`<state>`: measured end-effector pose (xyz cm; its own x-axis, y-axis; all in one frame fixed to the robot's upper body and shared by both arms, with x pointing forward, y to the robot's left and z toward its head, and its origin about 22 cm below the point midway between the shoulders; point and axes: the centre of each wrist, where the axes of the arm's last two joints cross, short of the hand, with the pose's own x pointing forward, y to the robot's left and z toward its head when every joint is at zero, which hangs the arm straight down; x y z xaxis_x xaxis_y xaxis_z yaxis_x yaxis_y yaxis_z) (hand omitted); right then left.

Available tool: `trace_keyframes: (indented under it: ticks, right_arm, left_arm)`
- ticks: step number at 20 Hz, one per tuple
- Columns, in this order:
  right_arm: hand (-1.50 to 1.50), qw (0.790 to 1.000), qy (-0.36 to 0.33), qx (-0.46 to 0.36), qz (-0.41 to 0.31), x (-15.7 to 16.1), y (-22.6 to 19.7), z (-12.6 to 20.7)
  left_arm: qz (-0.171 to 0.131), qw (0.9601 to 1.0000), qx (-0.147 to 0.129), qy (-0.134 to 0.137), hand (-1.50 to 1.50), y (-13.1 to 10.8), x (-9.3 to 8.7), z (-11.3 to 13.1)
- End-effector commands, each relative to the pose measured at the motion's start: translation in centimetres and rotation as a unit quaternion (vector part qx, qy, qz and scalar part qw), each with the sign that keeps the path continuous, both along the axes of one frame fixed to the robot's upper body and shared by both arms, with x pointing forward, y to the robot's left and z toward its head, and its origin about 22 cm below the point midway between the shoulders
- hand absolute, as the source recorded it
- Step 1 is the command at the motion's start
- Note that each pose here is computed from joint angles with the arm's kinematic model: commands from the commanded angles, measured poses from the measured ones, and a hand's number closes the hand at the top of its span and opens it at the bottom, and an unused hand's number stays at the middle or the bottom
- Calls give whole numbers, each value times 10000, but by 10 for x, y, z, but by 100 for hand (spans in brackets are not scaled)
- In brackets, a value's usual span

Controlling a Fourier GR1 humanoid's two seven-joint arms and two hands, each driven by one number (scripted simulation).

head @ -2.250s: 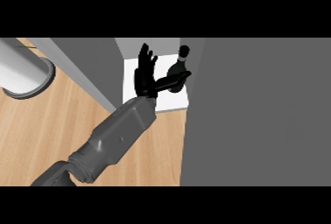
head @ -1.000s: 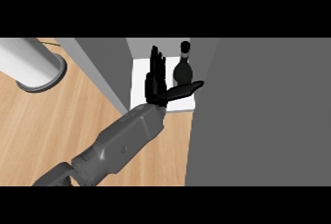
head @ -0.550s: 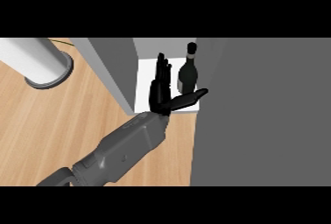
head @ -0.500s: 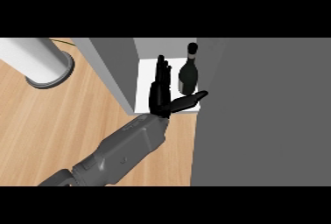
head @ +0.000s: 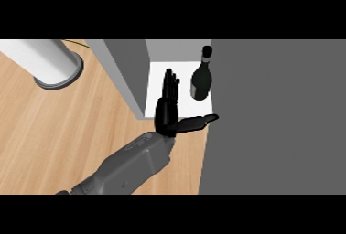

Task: Pick up the wine, place it into the cabinet and close the cabinet

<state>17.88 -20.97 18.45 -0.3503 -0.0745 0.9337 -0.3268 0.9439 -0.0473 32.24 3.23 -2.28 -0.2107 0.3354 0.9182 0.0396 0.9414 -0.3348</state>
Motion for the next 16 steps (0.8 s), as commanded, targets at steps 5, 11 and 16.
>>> trace_keyframes:
  ticks: [5,11,16]
  right_arm:
    - [-150,9999,74,-98,-71,-4,-7,2]
    - [-150,9995,-141,-107,-278,-9,-10,-1]
    - [-150,9999,-21,-140,-48,5,-9,-5]
  left_arm:
    - [-425,9986,5,-299,-150,6,-34,-1]
    - [-806,9959,6,-420,-150,37,-69,6]
    - [-1106,9929,119,-427,-150,78,-75,43]
